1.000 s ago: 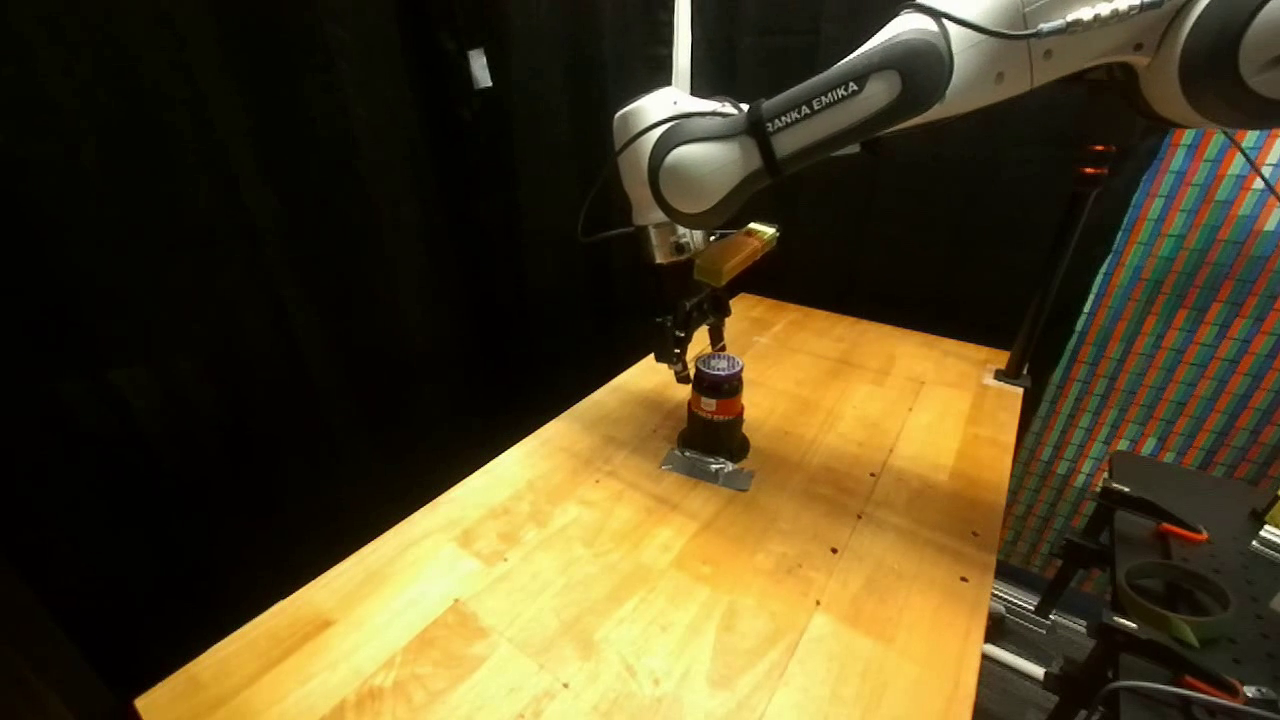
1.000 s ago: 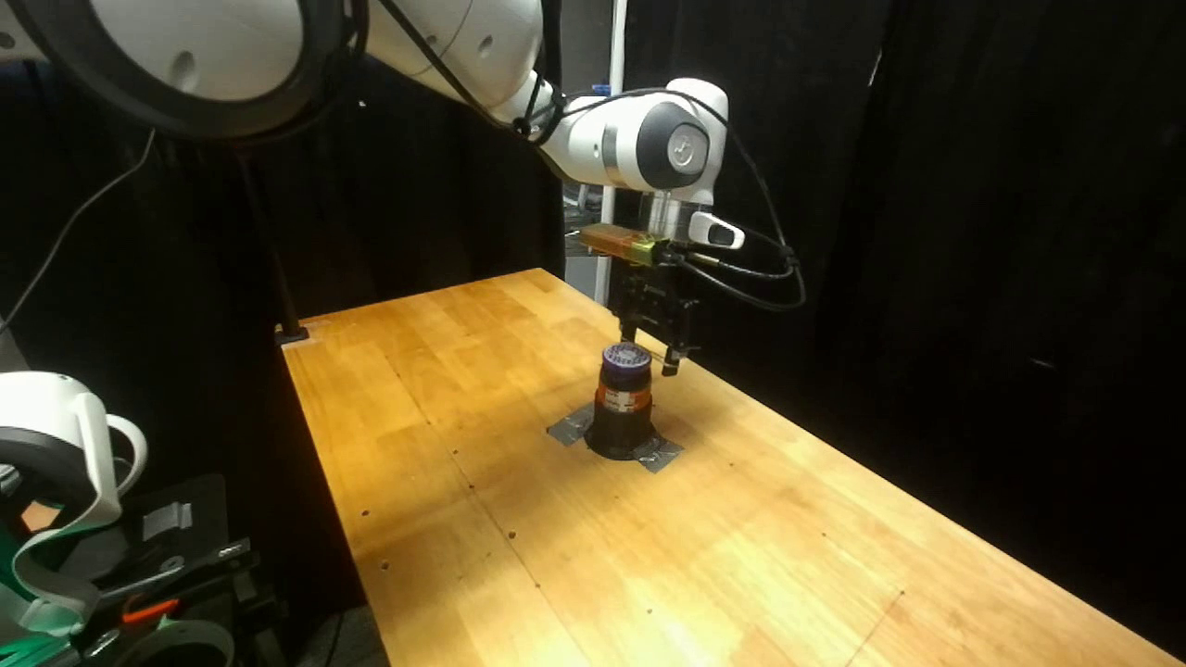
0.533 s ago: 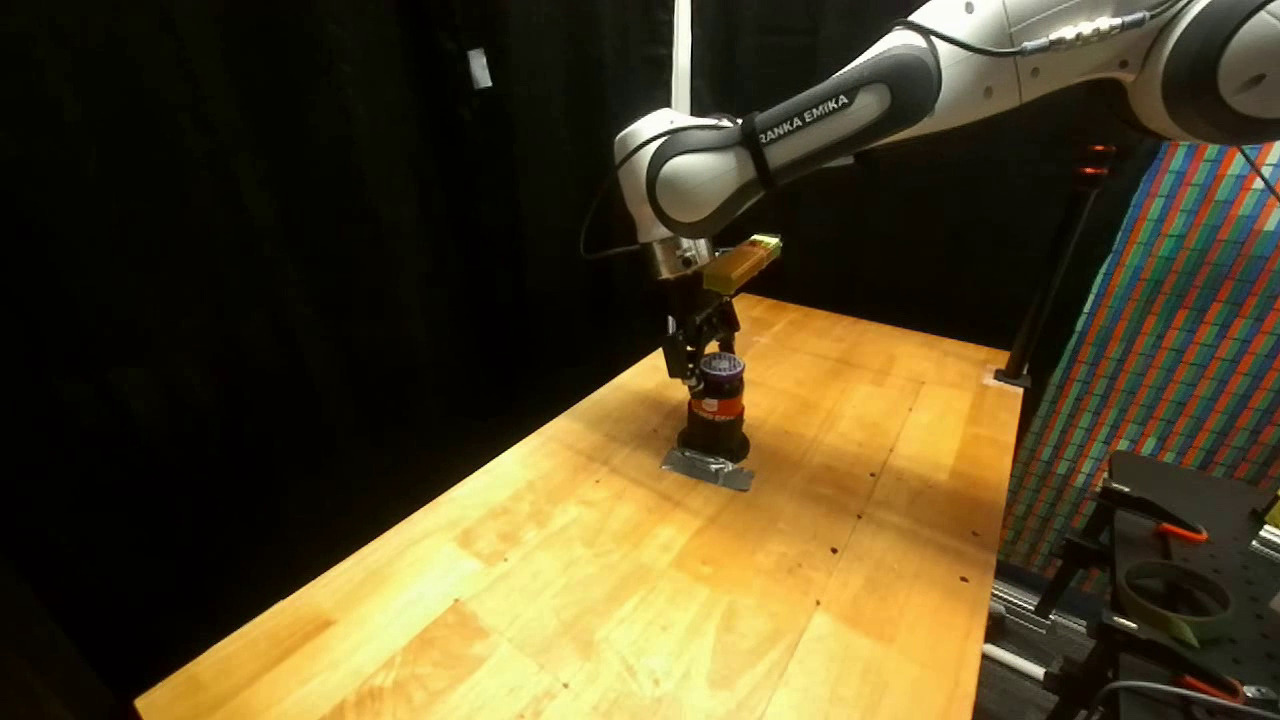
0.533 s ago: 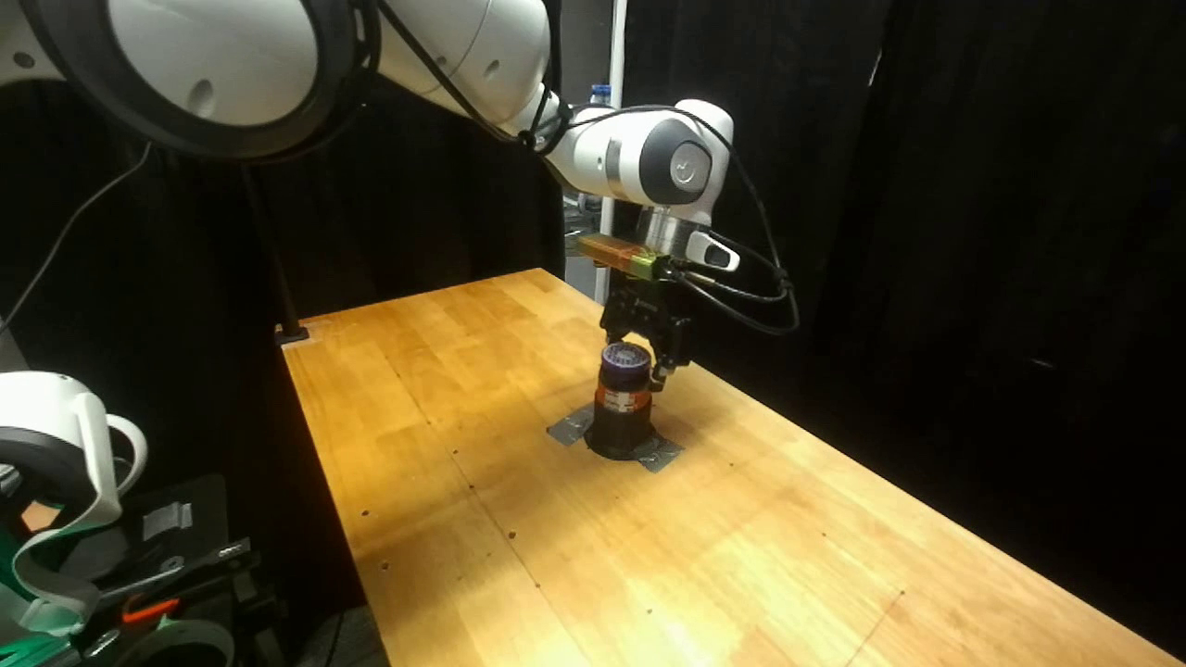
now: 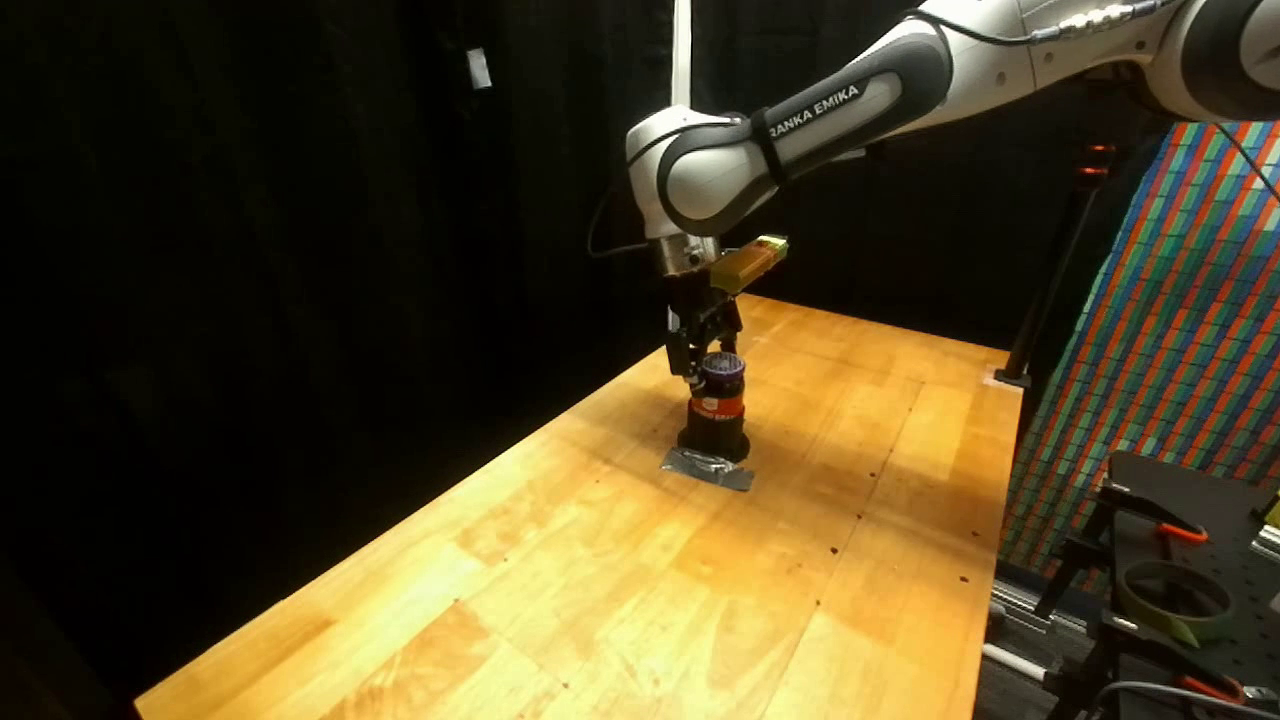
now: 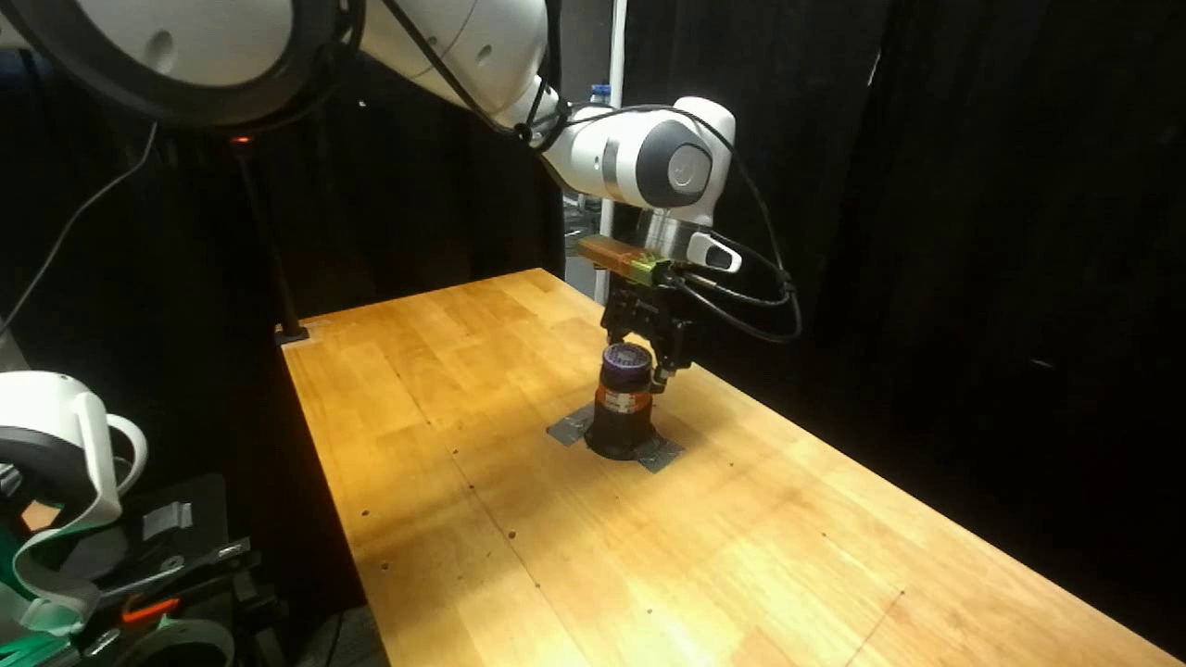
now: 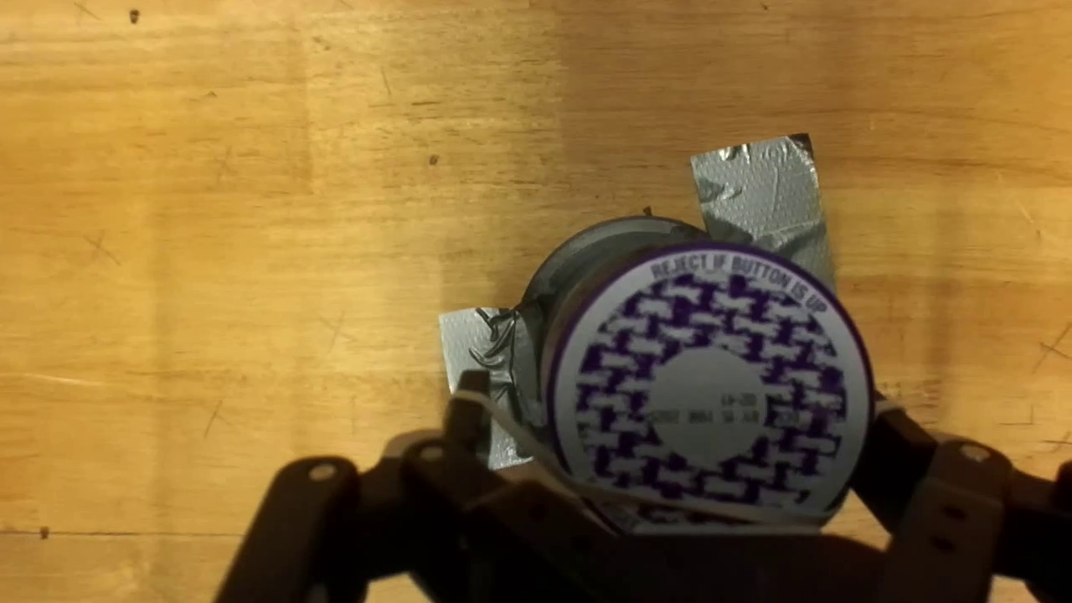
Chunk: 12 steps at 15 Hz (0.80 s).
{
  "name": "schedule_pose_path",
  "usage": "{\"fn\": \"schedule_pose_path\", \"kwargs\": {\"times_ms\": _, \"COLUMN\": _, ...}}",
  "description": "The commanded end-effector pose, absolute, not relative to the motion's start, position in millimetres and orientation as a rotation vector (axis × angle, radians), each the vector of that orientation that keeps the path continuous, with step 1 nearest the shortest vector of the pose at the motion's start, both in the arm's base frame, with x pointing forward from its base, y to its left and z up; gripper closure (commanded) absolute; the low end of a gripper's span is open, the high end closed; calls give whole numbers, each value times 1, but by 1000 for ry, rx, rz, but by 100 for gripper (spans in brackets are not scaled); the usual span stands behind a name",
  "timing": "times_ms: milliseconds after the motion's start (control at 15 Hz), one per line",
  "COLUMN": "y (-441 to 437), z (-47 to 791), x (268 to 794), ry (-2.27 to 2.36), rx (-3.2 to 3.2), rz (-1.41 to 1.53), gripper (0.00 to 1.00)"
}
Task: Put a rubber band around the base of the cup
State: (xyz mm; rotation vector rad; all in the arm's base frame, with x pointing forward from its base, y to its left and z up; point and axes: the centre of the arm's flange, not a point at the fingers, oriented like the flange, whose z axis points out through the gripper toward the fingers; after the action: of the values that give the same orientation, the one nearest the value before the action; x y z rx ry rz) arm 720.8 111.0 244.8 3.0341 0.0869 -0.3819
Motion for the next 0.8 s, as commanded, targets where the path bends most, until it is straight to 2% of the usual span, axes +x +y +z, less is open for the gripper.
{"fn": "schedule_pose_path", "kwargs": {"times_ms": 0, "y": 94, "z": 256, "x": 691, "ry": 58, "rx": 3075, "rz": -311, "gripper": 0}}
{"fn": "schedule_pose_path", "kwargs": {"times_ms": 333, "y": 93, "z": 276, "x": 675, "ry": 69, "rx": 3093, "rz": -221, "gripper": 0}}
{"fn": "schedule_pose_path", "kwargs": {"times_ms": 733, "y": 96, "z": 274, "x": 641, "ry": 111, "rx": 3078, "rz": -299, "gripper": 0}}
